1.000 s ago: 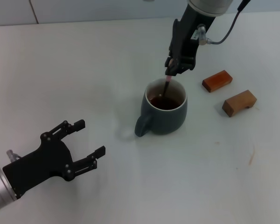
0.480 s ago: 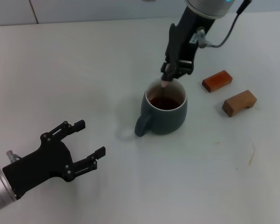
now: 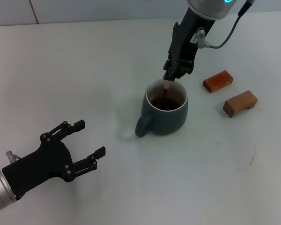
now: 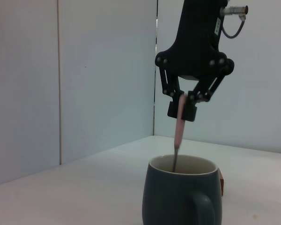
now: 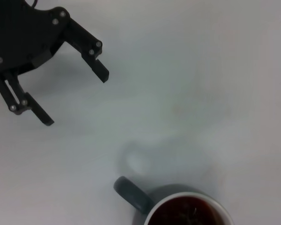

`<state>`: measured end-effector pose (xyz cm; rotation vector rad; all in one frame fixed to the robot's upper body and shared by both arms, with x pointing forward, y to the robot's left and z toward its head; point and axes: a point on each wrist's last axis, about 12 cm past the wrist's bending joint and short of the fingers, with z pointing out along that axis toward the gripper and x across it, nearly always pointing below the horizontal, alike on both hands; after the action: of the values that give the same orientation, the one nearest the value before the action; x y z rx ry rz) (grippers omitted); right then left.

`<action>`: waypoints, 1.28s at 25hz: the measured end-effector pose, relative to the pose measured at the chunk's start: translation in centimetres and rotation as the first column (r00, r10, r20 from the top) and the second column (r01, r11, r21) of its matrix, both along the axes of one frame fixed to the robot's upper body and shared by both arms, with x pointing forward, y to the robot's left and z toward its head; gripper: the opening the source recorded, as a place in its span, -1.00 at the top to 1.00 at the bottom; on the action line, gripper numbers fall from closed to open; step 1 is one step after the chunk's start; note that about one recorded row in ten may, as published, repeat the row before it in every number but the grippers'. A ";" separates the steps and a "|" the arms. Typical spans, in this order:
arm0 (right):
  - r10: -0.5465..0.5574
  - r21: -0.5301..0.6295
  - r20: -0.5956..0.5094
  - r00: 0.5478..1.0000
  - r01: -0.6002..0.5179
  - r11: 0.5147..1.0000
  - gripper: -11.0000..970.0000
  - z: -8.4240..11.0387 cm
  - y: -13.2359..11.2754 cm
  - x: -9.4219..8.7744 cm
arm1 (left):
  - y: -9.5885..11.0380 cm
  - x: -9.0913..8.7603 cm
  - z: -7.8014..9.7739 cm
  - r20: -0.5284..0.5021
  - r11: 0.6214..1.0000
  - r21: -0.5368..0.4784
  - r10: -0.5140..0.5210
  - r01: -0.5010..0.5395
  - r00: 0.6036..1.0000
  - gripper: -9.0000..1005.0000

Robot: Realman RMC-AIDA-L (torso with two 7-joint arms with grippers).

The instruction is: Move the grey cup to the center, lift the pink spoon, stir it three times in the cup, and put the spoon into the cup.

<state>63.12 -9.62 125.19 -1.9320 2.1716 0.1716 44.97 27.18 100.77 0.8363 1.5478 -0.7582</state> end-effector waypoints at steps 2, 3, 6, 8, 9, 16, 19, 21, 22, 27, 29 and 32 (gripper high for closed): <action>-0.004 -0.009 -0.004 1.000 0.004 1.000 0.67 -0.3 -0.1 -0.1 | 0.0 0.0 0.0 0.000 1.000 0.000 0.000 0.000 1.000 -0.68; -0.006 -0.016 -0.004 1.000 0.006 1.000 0.64 -0.5 -0.2 -0.1 | 0.0 0.0 0.0 0.000 1.000 0.000 0.000 0.000 1.000 -0.68; -0.007 -0.009 0.011 1.000 0.007 1.000 0.52 -0.6 -0.3 -0.3 | 0.0 0.0 0.0 0.001 1.000 0.000 -0.001 0.001 1.000 -0.68; -0.006 0.005 0.018 1.000 0.006 1.000 0.37 -0.5 -0.4 -0.4 | 0.0 0.1 0.0 0.001 1.000 0.001 -0.001 0.001 1.000 -0.68; -0.004 0.031 0.028 1.000 0.003 1.000 0.30 -0.3 -0.5 -0.6 | 0.0 0.1 0.0 0.001 1.000 0.001 -0.001 0.001 1.000 -0.68; -0.028 0.397 0.191 0.981 -0.051 0.916 -0.06 2.1 -3.9 -2.8 | 0.0 0.1 0.0 0.002 1.000 0.004 0.000 0.000 1.000 -0.68; -0.046 0.571 0.256 0.966 -0.113 0.814 -0.06 1.8 -6.6 -4.6 | 0.0 0.1 0.0 0.004 1.000 0.004 0.000 0.000 1.000 -0.68; -0.055 0.679 0.299 0.953 -0.172 0.713 -0.06 0.7 -8.7 -6.1 | 0.0 0.1 0.0 0.005 1.000 0.004 -0.001 0.001 1.000 -0.68; -0.067 0.727 0.317 0.946 -0.196 0.658 -0.06 -0.1 -9.9 -6.9 | 0.0 0.1 0.1 0.005 1.000 0.004 -0.001 0.001 1.000 -0.68; -0.247 0.907 0.343 0.907 -0.251 0.338 -0.06 -5.3 -15.5 -10.5 | 0.0 0.1 0.1 0.009 1.000 0.005 -0.002 0.002 1.000 -0.68; -0.334 0.935 0.328 0.884 -0.253 0.249 -0.06 -7.5 -17.2 -11.5 | 0.0 0.0 0.0 0.008 1.000 0.005 -0.002 0.001 1.000 -0.68; -0.422 0.965 0.253 0.871 -0.195 0.176 -0.06 -10.8 -19.2 -12.4 | 0.0 0.0 -0.1 0.004 1.000 0.008 -0.002 0.002 1.000 -0.68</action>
<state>50.71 -28.82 114.37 -0.8122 1.1760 0.7748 44.95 27.20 100.72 0.8442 1.5477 -0.7518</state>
